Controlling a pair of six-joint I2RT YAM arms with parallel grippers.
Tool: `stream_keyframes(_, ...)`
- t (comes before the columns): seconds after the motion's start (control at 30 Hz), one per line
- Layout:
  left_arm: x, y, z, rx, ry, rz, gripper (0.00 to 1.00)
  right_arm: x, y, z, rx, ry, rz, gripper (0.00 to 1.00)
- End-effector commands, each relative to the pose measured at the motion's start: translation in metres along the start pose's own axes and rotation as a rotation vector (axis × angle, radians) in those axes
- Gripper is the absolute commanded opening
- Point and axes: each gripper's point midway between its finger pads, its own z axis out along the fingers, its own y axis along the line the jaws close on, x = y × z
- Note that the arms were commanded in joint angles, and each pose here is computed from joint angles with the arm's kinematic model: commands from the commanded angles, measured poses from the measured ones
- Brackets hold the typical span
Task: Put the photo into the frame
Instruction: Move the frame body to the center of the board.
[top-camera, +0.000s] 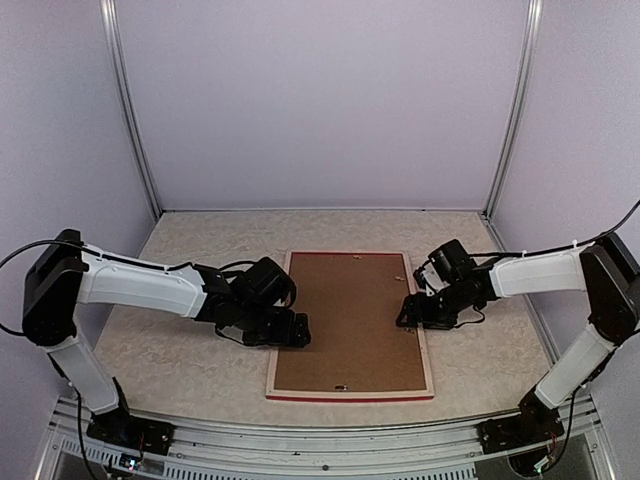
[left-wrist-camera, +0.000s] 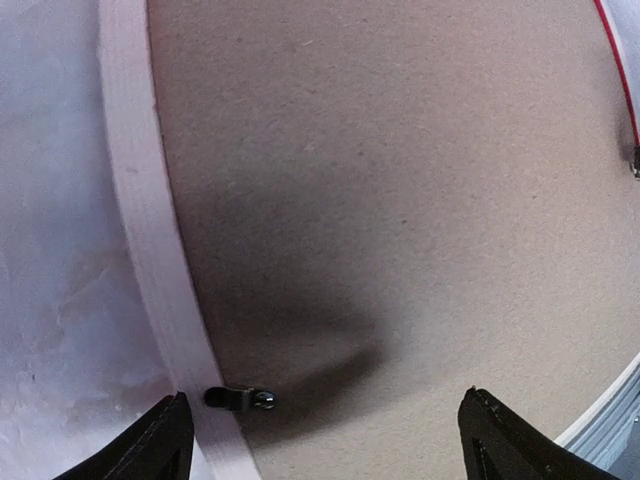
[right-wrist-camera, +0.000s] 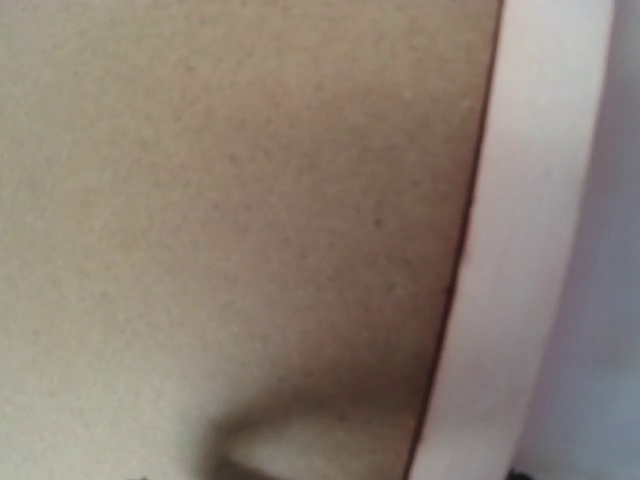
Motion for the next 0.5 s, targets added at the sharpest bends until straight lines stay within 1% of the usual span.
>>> stream_keyframes(0.0,-0.014,-0.003,-0.030,0.016,-0.092,-0.047,0.92,-0.011,0.025,-0.002,0.026,-0.016,-0.071,0.74)
stream_keyframes(0.07,-0.020,0.011,-0.039,-0.048,-0.134,-0.054,0.95,-0.017,0.015,-0.013,0.118,-0.047,-0.094,0.77)
stream_keyframes(0.13,-0.027,0.026,-0.049,-0.114,-0.175,-0.056,0.98,-0.024,0.009,-0.025,0.203,-0.091,-0.135,0.84)
stream_keyframes(0.2,-0.035,0.039,-0.057,-0.168,-0.214,-0.056,0.99,-0.025,0.014,-0.035,0.233,-0.116,-0.184,0.87)
stream_keyframes(0.33,-0.053,0.054,-0.076,-0.228,-0.280,-0.057,0.99,-0.015,0.052,-0.041,0.182,-0.136,-0.340,0.88)
stream_keyframes(0.4,-0.060,0.058,-0.083,-0.234,-0.297,-0.056,0.99,-0.003,0.077,-0.037,0.133,-0.124,-0.443,0.88)
stream_keyframes(0.47,-0.068,0.063,-0.089,-0.234,-0.310,-0.061,0.99,0.016,0.103,-0.031,0.078,-0.096,-0.547,0.85)
